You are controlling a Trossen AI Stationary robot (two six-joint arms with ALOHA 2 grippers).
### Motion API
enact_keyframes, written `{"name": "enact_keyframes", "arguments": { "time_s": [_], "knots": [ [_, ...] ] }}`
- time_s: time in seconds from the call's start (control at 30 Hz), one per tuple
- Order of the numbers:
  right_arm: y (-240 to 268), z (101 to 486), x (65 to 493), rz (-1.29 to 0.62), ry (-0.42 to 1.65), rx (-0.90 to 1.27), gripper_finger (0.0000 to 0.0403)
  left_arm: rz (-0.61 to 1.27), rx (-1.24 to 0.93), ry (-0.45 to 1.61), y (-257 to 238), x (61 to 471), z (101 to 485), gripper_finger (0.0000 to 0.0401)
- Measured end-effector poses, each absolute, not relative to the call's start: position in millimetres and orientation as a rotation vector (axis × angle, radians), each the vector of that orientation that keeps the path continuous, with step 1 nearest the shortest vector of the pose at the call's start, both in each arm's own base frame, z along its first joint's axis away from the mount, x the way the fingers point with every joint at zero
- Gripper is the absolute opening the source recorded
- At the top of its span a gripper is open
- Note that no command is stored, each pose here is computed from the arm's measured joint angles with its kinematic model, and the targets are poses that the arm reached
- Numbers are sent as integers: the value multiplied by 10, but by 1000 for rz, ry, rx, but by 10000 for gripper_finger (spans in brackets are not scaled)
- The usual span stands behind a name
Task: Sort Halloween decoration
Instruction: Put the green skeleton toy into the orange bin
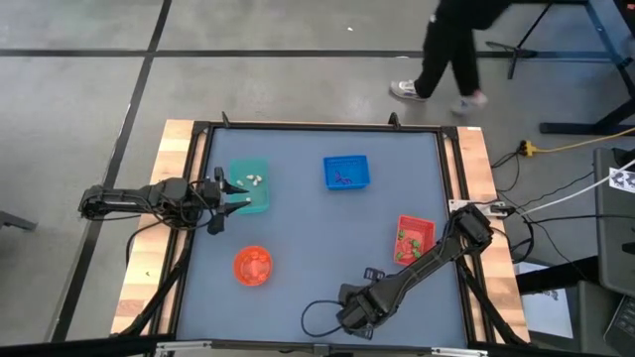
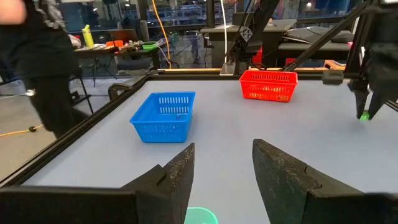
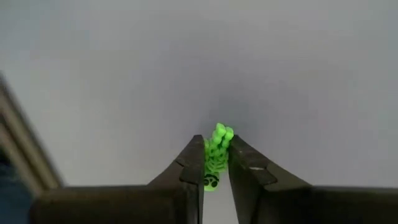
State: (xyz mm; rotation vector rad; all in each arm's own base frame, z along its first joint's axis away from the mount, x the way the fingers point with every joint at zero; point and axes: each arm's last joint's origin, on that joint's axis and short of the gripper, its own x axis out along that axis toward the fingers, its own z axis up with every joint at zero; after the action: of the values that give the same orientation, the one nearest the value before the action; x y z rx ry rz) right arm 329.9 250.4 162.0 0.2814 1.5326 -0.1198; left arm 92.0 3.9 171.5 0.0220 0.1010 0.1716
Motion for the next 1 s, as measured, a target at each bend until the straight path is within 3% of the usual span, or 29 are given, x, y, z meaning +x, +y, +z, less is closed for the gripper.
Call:
{"name": "enact_keyframes", "arguments": {
  "time_s": [0.77, 1.0],
  "knots": [
    [2136, 2425, 3233, -198, 1757, 37, 47, 172, 22, 101, 39, 920, 1715, 148],
    [2025, 2639, 3108, -158, 1686, -41, 47, 171, 22, 101, 39, 920, 1715, 148]
  ]
}}
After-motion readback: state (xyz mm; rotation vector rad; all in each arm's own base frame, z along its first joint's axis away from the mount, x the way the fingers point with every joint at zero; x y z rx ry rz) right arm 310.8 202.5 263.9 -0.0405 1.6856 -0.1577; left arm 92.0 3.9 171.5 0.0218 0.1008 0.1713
